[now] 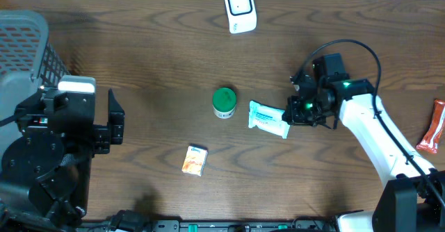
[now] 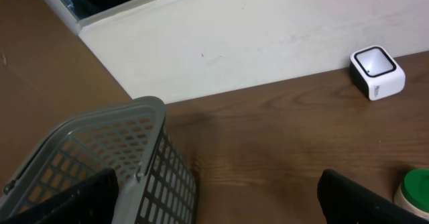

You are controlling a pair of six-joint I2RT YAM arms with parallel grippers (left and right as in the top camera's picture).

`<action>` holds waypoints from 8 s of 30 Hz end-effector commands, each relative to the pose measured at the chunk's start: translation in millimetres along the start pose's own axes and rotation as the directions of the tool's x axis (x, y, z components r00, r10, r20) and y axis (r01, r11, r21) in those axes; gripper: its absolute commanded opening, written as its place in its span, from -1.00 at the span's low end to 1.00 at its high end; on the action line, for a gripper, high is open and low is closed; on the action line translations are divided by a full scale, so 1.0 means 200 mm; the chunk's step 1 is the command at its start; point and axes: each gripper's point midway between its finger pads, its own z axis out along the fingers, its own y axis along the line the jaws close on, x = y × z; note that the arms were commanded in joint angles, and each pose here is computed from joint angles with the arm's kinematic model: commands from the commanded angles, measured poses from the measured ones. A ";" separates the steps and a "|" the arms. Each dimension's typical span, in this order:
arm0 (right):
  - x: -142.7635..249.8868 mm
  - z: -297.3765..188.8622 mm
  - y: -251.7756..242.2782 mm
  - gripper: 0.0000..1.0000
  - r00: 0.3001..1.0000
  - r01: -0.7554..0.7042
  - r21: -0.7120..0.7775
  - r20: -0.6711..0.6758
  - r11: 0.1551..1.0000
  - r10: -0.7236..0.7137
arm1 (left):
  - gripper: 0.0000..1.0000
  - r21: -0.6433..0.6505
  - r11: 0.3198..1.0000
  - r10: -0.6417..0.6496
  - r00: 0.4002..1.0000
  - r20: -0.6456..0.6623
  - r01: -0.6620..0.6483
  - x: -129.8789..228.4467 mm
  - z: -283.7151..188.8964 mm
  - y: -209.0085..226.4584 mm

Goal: Scan the item barcode

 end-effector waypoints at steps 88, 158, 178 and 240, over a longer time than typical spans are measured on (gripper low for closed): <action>-0.01 0.43 -0.37 -0.98 0.965 -0.242 0.256 -0.034 0.936 0.259 | -0.85 0.200 0.429 -0.014 0.227 -0.974 0.881 1.00 0.74 -2.17; 0.08 0.21 -0.43 0.81 0.992 -0.128 -0.129 -0.002 0.983 0.129 | 0.05 0.114 0.708 -0.054 0.215 -0.975 0.697 1.43 0.85 -2.01; 0.12 0.47 -0.47 -0.97 0.983 -0.174 -0.238 -0.106 0.956 0.153 | 0.17 0.126 0.699 -0.058 0.231 -0.971 0.704 1.41 0.87 -2.02; 0.30 0.18 0.30 0.96 0.964 0.164 0.381 0.132 0.910 -0.229 | 0.70 0.240 0.665 -0.664 0.707 -0.244 0.707 0.02 0.49 -0.37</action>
